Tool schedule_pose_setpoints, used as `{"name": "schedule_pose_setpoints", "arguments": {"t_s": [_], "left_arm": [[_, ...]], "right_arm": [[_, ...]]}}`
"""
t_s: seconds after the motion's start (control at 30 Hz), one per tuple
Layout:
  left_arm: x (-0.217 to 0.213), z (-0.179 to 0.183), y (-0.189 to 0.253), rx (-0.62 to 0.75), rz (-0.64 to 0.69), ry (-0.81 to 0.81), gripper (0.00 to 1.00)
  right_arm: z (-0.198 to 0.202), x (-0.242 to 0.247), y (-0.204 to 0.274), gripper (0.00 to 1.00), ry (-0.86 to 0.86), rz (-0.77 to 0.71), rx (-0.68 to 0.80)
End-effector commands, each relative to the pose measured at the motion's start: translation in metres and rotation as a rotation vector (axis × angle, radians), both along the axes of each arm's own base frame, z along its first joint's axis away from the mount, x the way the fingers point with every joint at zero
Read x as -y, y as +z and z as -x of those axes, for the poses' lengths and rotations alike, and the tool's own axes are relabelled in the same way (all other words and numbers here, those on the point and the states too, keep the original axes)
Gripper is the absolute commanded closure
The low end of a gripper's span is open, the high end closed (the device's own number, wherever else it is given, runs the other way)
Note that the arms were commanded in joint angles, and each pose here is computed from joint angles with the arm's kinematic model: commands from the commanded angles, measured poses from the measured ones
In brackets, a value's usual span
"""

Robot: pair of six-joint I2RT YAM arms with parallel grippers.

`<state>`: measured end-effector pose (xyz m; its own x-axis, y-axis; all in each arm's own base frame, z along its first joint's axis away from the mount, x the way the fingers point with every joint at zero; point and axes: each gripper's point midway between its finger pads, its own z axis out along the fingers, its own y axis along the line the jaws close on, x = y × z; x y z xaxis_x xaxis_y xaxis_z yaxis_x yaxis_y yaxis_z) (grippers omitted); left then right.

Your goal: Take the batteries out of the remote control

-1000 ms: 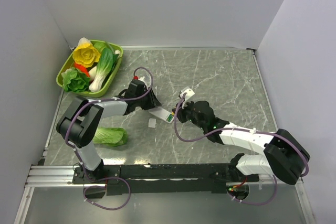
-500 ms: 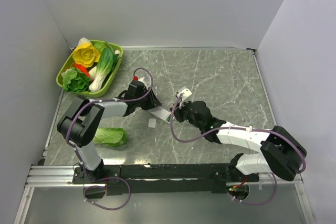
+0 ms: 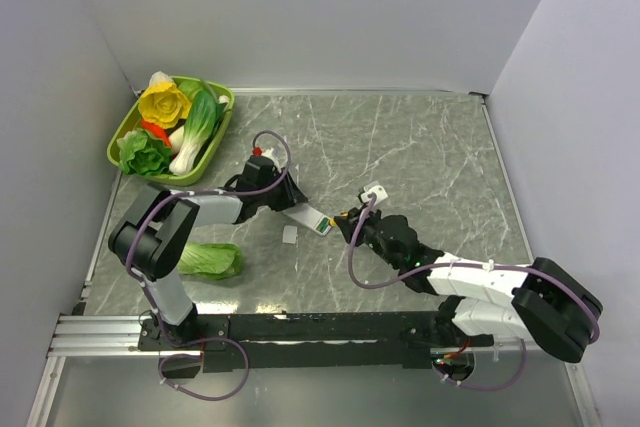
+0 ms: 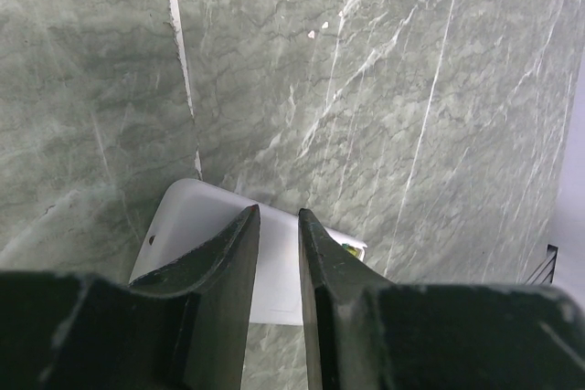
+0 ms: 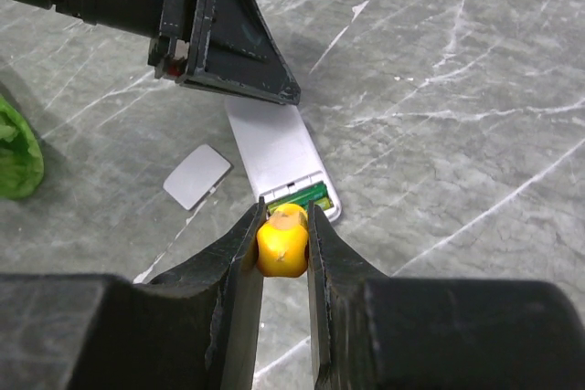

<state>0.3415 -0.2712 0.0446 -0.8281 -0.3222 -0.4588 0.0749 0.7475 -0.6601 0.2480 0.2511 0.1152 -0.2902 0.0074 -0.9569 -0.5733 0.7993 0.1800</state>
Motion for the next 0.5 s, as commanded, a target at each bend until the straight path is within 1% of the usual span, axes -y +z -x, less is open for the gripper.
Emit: {"name": "schedule_pose_setpoints", "arguments": {"t_s": [0.0,0.07,0.1,0.13,0.2,0.37,0.47], "left_arm": [[-0.013,0.023,-0.026,-0.089,-0.062,0.011,0.69],[-0.014,0.025,-0.023,-0.087,-0.065,0.016,0.69],[-0.015,0.026,-0.023,-0.084,-0.07,0.024,0.69],[-0.013,0.027,-0.017,-0.077,-0.062,0.023,0.69],[-0.012,0.032,-0.016,-0.078,-0.056,0.022,0.69],[0.0,0.041,0.012,-0.047,0.004,-0.002,0.68],[0.0,0.037,0.032,-0.004,0.015,0.006,0.66]], "right_arm": [[0.011,0.006,-0.018,1.0,0.002,0.062,-0.069],[0.008,0.009,-0.016,1.0,-0.013,0.093,-0.072],[0.003,0.006,-0.005,1.0,-0.02,0.086,-0.06],[0.001,0.011,-0.007,1.0,-0.044,0.119,-0.064],[-0.004,0.012,0.005,1.0,-0.074,0.116,-0.055],[-0.011,0.018,0.021,1.0,-0.114,0.136,-0.033],[-0.013,0.02,0.03,1.0,-0.119,0.136,-0.009]]}}
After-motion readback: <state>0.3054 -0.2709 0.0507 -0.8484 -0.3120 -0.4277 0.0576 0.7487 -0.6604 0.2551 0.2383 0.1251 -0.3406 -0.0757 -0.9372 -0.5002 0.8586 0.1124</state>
